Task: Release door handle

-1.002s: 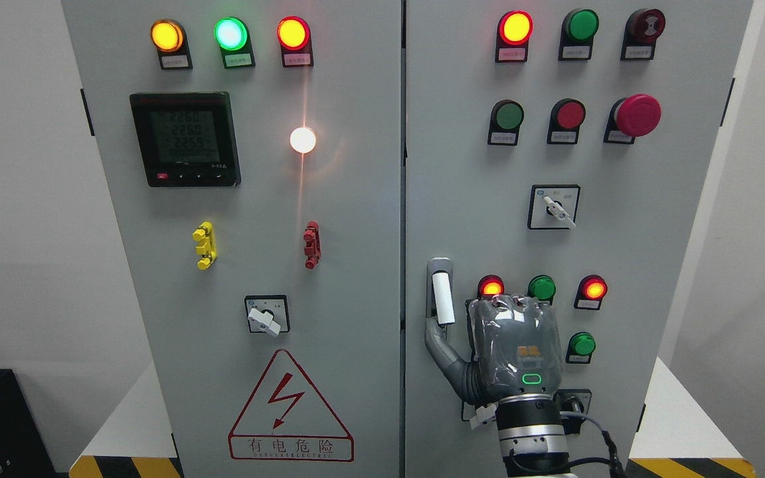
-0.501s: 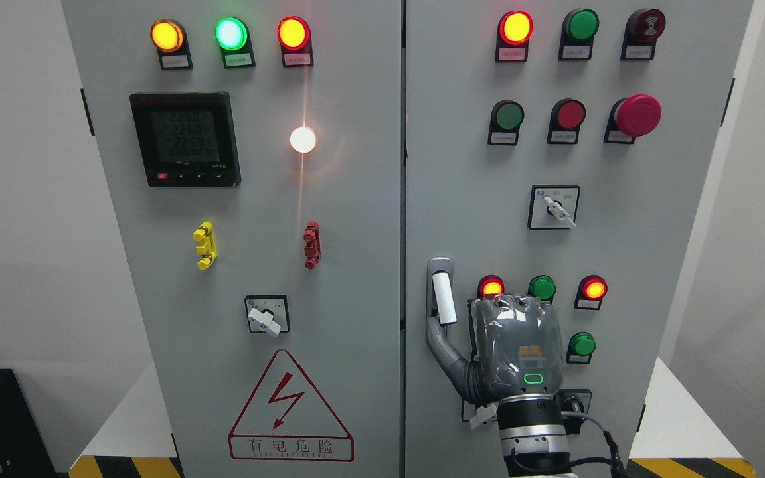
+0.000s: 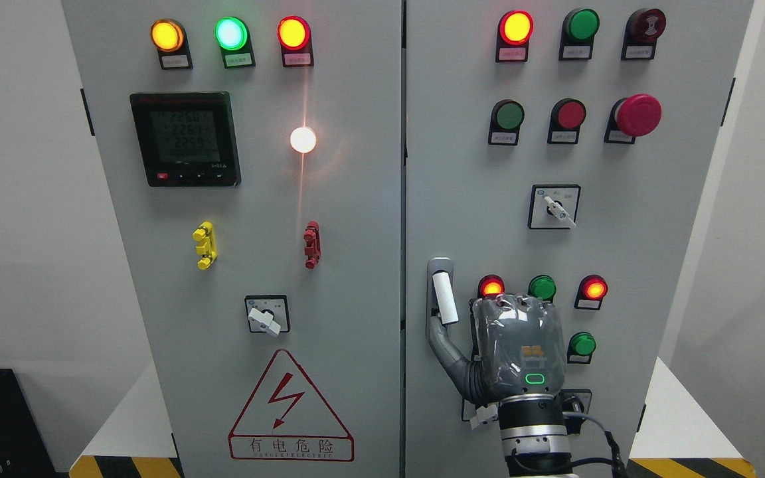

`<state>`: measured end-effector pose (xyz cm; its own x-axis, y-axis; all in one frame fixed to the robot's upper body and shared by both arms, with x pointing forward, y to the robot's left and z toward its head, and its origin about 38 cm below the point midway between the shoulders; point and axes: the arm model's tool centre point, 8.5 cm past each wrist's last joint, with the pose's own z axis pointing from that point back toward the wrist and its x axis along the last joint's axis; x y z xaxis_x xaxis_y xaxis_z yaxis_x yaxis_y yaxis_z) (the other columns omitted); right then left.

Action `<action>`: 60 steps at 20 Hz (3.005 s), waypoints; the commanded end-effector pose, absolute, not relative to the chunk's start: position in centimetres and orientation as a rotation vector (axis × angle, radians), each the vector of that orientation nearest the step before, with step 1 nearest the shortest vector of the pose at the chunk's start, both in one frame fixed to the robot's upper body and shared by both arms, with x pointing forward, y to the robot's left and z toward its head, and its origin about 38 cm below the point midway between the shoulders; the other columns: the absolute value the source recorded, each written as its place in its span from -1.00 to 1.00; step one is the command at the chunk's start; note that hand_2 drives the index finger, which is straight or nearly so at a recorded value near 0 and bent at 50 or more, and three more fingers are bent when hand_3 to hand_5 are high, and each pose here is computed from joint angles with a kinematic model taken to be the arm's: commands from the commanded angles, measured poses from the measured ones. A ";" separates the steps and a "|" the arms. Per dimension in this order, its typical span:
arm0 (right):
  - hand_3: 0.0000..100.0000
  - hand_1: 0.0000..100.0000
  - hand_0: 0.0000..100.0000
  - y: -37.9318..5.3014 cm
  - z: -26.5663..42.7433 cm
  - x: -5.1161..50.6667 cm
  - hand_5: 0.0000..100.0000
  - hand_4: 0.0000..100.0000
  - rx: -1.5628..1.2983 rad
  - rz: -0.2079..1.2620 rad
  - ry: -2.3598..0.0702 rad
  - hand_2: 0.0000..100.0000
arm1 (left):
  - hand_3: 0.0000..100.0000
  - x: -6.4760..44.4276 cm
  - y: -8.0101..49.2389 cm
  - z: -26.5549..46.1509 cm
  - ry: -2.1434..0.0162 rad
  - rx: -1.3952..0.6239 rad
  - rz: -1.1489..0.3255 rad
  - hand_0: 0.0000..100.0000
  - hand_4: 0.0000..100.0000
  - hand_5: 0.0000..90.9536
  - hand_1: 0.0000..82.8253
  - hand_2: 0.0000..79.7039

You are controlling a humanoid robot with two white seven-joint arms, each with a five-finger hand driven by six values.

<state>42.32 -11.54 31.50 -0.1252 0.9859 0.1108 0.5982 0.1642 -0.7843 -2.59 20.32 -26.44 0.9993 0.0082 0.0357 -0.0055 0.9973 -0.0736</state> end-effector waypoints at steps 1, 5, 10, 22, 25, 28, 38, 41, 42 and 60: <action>1.00 -0.44 -0.06 -11.6 31.5 42.3 1.00 1.00 -1.506 0.772 -1.805 0.95 | -1.00 -2.6 20.3 -26.4 -0.037 -0.073 0.007 -0.76 -1.00 -1.00 0.34 -1.00; 1.00 -0.40 -0.05 -11.5 31.6 42.2 1.00 1.00 -1.504 0.769 -1.808 0.95 | -1.00 -2.6 20.3 -26.4 -0.037 -0.073 0.007 -0.76 -1.00 -1.00 0.34 -1.00; 1.00 -0.40 -0.01 -11.5 31.8 42.1 1.00 1.00 -1.506 0.763 -1.813 0.95 | -1.00 -2.6 20.3 -26.4 -0.037 -0.073 0.007 -0.76 -1.00 -1.00 0.34 -1.00; 1.00 -0.41 0.06 -11.6 31.9 42.0 1.00 1.00 -1.507 0.756 -1.815 0.95 | -1.00 -2.6 20.3 -26.4 -0.037 -0.073 0.007 -0.76 -1.00 -1.00 0.34 -1.00; 1.00 -0.41 0.07 -11.6 31.9 41.9 1.00 1.00 -1.507 0.751 -1.818 0.95 | -1.00 -2.6 20.3 -26.4 -0.037 -0.073 0.007 -0.76 -1.00 -1.00 0.34 -1.00; 1.00 -0.41 0.07 -11.6 31.9 41.9 1.00 1.00 -1.508 0.750 -1.819 0.95 | -1.00 -2.6 20.3 -26.4 -0.037 -0.073 0.007 -0.76 -1.00 -1.00 0.34 -1.00; 1.00 -0.40 0.06 -11.8 32.0 41.9 1.00 1.00 -1.512 0.742 -1.818 0.95 | -1.00 -2.6 20.3 -26.4 -0.037 -0.073 0.007 -0.76 -1.00 -1.00 0.34 -1.00; 1.00 -0.39 0.06 -11.8 32.1 41.8 1.00 1.00 -1.512 0.741 -1.820 0.95 | -1.00 -2.6 20.3 -26.4 -0.037 -0.073 0.007 -0.76 -1.00 -1.00 0.34 -1.00; 1.00 -0.39 0.06 -11.8 32.1 41.8 1.00 1.00 -1.512 0.741 -1.820 0.95 | -1.00 -2.6 20.3 -26.4 -0.037 -0.073 0.007 -0.76 -1.00 -1.00 0.34 -1.00; 1.00 -0.25 0.06 -11.8 32.0 41.8 1.00 1.00 -1.513 0.740 -1.816 0.96 | -1.00 -2.6 20.3 -26.4 -0.037 -0.073 0.007 -0.76 -1.00 -1.00 0.34 -1.00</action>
<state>41.78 -11.85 32.04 -0.1203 0.9846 0.1269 0.6214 0.1744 -0.7638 -2.59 20.33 -26.44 0.9993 0.0082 0.0358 -0.0055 0.9973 -0.0734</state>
